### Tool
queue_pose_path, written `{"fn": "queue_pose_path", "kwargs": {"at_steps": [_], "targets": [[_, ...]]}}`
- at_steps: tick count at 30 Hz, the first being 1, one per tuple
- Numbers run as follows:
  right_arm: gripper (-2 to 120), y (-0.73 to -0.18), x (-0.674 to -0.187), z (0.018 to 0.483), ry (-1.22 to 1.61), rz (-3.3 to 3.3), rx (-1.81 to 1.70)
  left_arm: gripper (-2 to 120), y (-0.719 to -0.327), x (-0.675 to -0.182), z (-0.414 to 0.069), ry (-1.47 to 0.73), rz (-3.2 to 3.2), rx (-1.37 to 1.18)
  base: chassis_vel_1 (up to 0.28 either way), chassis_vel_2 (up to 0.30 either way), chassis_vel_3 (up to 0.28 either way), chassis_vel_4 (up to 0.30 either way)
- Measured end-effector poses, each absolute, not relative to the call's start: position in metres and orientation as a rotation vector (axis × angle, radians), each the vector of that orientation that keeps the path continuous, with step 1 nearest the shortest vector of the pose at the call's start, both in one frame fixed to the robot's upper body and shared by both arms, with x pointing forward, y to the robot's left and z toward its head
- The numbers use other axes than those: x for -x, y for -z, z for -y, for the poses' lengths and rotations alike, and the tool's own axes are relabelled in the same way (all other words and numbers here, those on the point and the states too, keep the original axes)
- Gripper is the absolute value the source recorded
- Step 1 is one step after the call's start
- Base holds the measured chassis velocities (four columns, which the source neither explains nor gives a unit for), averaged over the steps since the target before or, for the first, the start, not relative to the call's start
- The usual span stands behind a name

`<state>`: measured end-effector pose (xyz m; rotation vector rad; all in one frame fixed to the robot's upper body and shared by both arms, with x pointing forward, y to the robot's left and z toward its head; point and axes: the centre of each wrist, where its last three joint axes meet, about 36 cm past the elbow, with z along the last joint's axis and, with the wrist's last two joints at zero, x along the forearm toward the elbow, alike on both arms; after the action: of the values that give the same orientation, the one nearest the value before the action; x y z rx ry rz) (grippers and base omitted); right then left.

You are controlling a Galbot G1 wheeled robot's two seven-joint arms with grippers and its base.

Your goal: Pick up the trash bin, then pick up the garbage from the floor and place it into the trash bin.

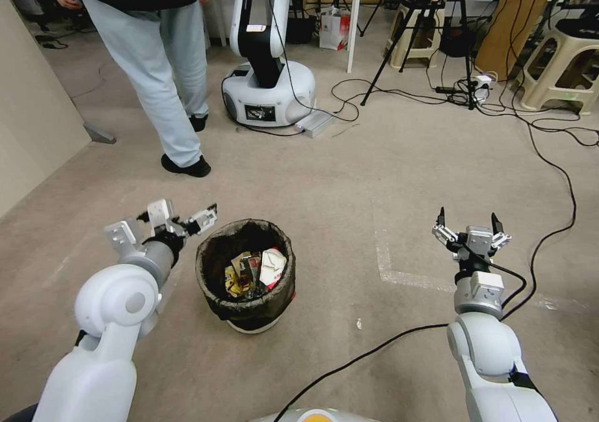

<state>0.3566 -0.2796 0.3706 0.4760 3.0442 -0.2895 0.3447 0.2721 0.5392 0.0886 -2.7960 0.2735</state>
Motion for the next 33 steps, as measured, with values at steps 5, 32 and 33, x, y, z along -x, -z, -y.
{"fn": "queue_pose_path", "kwargs": {"at_steps": [5,32,33], "targets": [[100,-0.369,-0.355,0.279,0.290,-3.029,-0.474,100,-0.527,-0.327,-0.269,0.052,2.939,-0.200,0.000,0.000,0.000,0.000],[100,-0.361,-0.345,0.266,0.243,-2.936,-0.428,100,-0.409,-0.316,-0.276,0.396,3.139,-0.286,0.000,0.000,0.000,0.000],[100,-0.361,-0.345,0.266,0.243,-2.936,-0.428,100,-0.409,-0.316,-0.276,0.395,3.138,-0.286,0.000,0.000,0.000,0.000]]}}
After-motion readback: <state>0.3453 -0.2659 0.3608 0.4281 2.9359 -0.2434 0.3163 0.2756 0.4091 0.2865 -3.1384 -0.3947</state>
